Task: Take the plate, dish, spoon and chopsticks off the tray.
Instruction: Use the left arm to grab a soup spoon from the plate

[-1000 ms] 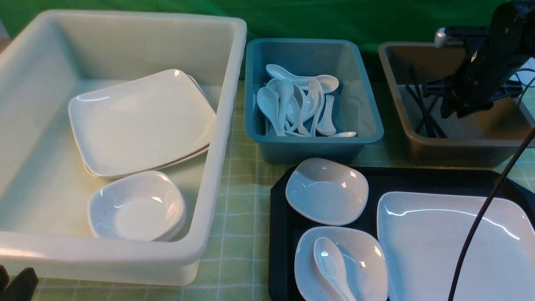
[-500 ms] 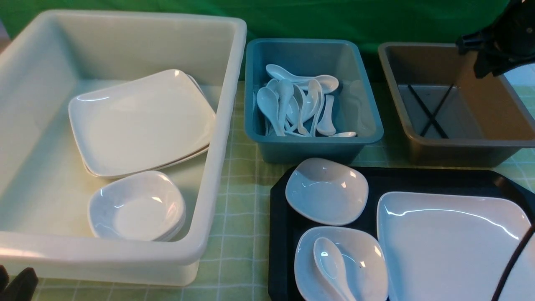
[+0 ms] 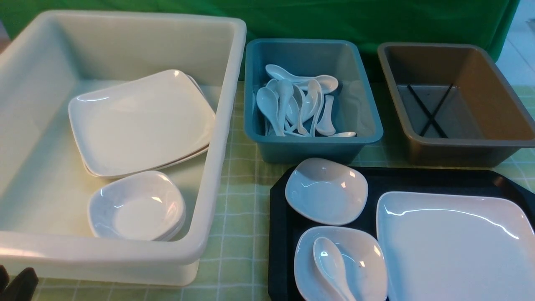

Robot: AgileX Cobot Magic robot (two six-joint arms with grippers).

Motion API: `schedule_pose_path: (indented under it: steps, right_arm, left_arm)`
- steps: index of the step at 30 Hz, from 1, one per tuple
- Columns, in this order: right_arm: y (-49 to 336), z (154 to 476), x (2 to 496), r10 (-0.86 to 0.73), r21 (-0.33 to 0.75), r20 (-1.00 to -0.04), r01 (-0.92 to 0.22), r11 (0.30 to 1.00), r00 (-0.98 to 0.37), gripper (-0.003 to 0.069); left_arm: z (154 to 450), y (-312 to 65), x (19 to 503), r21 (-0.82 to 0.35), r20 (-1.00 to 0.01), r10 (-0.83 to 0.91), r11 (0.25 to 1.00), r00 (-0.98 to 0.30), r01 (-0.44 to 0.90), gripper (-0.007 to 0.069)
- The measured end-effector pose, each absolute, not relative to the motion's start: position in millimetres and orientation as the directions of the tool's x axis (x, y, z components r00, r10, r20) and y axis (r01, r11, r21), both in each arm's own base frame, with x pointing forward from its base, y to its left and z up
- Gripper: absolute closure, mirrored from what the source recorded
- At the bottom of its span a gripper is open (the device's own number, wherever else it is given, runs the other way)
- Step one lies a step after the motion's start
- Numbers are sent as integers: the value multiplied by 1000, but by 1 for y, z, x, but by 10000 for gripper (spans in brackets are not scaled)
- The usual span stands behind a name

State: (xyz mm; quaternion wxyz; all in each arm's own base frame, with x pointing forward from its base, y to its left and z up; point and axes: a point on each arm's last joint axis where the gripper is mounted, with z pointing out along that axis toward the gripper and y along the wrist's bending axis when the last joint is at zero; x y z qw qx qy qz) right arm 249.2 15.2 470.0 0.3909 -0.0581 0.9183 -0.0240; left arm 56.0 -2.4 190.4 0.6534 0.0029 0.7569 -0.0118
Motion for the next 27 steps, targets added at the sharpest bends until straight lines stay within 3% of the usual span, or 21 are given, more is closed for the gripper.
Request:
schedule_pose_path:
  steps: [3, 9, 15, 19, 24, 26, 27]
  right_arm:
    - [13, 468, 220, -115, -82, -723, -80, 993, -681, 659]
    - [6, 427, 138, -73, -50, -738, -54, 997, -671, 659]
    - [1, 384, 74, -63, -43, -841, -50, 998, -537, 658]
    - [-1, 351, 47, -57, -39, -895, -48, 998, -442, 653]
    - [-2, 332, 33, -47, -32, -912, -45, 998, -407, 645]
    - [-2, 332, 33, -46, -31, -912, -44, 999, -407, 643]
    - [-2, 331, 33, -44, -29, -913, -44, 999, -405, 643]
  left_arm:
    - [190, -2, 56, -14, -989, -11, 1000, -146, 20, 400]
    - [190, -2, 56, -14, -989, -11, 1000, -146, 20, 400]
    - [190, 0, 56, 135, -980, 136, 991, -147, 16, 400]
    - [190, 1, 56, 176, -973, 176, 984, -147, 15, 400]
    - [191, 1, 56, 190, -972, 190, 982, -139, 14, 400]
    - [192, 1, 56, 179, -975, 179, 984, -132, 13, 400]
    - [193, -1, 56, 12, -993, 13, 1000, -118, 10, 400]
